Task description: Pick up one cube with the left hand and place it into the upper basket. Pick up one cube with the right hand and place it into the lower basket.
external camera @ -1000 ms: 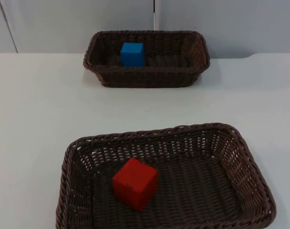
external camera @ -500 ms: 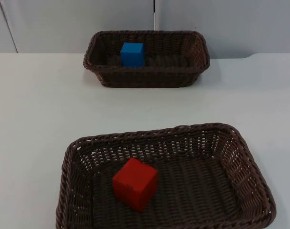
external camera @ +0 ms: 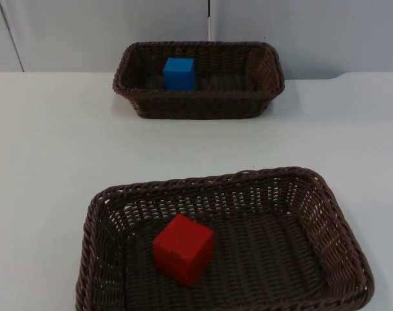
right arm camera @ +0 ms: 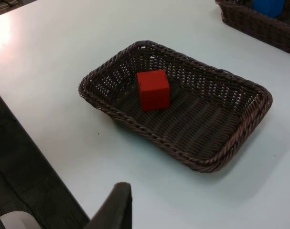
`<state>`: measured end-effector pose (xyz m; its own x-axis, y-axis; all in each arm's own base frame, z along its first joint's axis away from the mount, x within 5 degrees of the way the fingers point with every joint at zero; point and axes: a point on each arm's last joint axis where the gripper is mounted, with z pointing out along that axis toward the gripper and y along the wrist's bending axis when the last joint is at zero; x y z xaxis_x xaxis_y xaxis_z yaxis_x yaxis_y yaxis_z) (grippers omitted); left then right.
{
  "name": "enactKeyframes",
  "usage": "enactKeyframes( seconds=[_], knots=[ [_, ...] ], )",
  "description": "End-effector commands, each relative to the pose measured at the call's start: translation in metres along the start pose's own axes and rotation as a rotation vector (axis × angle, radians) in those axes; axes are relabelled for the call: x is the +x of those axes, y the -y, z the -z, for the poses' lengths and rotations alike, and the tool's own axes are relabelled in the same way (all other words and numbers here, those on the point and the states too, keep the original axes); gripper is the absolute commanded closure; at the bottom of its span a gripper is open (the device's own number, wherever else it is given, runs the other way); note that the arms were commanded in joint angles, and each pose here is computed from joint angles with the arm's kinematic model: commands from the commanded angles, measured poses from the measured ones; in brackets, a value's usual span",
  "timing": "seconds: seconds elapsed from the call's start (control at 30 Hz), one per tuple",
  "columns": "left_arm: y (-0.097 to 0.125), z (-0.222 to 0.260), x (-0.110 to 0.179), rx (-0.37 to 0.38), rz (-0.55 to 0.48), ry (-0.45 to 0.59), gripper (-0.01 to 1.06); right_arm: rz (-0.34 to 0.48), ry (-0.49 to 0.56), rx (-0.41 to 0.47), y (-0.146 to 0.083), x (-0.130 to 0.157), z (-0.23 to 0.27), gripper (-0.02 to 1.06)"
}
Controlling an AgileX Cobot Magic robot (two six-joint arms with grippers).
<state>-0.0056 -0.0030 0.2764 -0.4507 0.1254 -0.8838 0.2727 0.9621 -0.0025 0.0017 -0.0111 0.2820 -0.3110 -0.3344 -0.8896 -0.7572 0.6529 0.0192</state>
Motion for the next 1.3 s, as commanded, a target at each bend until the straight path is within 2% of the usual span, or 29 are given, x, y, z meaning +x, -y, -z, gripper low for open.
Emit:
enactKeyframes(
  seconds=[0.0, 0.63, 0.73, 1.0, 1.27],
  knots=[
    [0.0009, -0.0008, 0.0016, 0.007, 0.007, -0.005, 0.0, 0.009, 0.0, 0.002, 0.0002, 0.0012, -0.0009, -0.01],
    [0.0009, -0.0008, 0.0016, 0.0, 0.011, -0.005, 0.0, 0.009, 0.0, 0.002, 0.0002, 0.0012, -0.0009, -0.01],
    [0.001, -0.001, 0.0015, -0.024, 0.023, -0.005, 0.0, 0.009, 0.0, 0.002, 0.0002, 0.0012, -0.0009, -0.01],
    [0.0016, -0.0017, 0.0011, -0.152, 0.092, -0.004, 0.0, 0.009, 0.0, 0.002, 0.0002, 0.0012, -0.0009, -0.01],
    [0.0018, -0.0021, 0.0009, -0.214, 0.125, -0.003, 0.0, 0.009, 0.0, 0.002, 0.0002, 0.0012, -0.0009, -0.01]
  ],
)
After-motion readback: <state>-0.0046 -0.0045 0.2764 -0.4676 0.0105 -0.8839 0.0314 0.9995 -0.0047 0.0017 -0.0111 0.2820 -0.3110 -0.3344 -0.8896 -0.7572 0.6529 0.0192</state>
